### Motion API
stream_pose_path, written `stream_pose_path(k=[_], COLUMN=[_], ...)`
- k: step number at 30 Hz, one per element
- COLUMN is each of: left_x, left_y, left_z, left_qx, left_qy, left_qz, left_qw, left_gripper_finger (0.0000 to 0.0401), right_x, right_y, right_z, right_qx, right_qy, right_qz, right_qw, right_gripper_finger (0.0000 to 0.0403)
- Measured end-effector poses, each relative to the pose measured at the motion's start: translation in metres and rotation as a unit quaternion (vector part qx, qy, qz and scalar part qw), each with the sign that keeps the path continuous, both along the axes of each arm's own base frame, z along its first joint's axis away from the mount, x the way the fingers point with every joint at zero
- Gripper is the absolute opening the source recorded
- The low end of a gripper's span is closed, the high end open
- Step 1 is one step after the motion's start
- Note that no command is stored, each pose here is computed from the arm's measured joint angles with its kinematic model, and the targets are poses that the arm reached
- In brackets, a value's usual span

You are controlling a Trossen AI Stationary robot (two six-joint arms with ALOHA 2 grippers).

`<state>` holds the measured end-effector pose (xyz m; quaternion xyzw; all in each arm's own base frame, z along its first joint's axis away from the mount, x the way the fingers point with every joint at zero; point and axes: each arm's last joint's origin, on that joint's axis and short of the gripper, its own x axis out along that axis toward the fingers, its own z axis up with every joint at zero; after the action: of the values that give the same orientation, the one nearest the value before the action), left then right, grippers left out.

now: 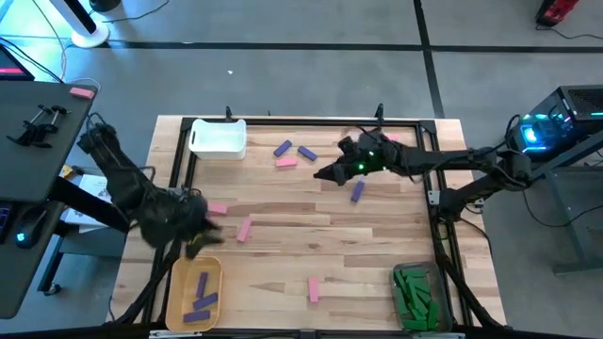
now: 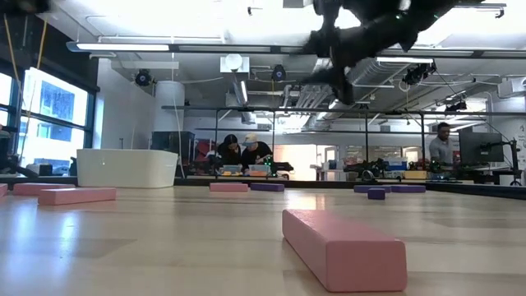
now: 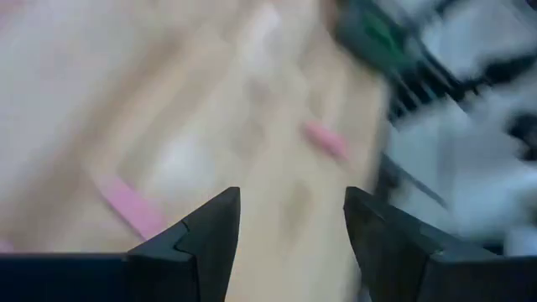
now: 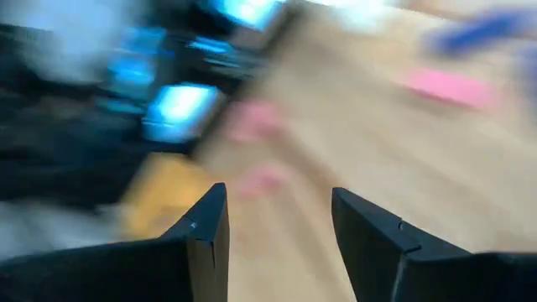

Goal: Sort blocks
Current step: Put the blue wooden block into the yellow bin

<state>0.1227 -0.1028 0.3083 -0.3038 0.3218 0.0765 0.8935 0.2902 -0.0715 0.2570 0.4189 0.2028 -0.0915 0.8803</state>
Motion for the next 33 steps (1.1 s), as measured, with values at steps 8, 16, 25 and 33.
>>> stream_pose_path(k=[8,16,25,33], left_x=[0.037,0.053,0.059,0.063], left_y=[0.054,0.072,0.072,0.075], left_z=[-0.002,-0.008,-0.004,-0.002], left_qx=[0.17,0.144,0.163,0.175], left_qy=[0.0,0.034,0.016,0.008], left_qz=[0.149,0.158,0.131,0.095], left_qw=[0.974,0.976,0.978,0.98], left_gripper_finger=[0.0201,0.0201,0.0201,0.0201], right_x=[0.01,-0.021,-0.035,-0.017], right_y=[-0.026,-0.018,0.006,0.001], right_z=[-0.017,-0.082,-0.089,-0.106], right_qx=[-0.068,0.015,0.12,0.149], right_qy=[0.412,0.552,0.425,0.401], right_qz=[-0.045,-0.091,-0.279,-0.352], right_qw=[0.907,0.829,0.853,0.833], right_gripper_finger=[0.0142,0.0142,0.0142,0.0142])
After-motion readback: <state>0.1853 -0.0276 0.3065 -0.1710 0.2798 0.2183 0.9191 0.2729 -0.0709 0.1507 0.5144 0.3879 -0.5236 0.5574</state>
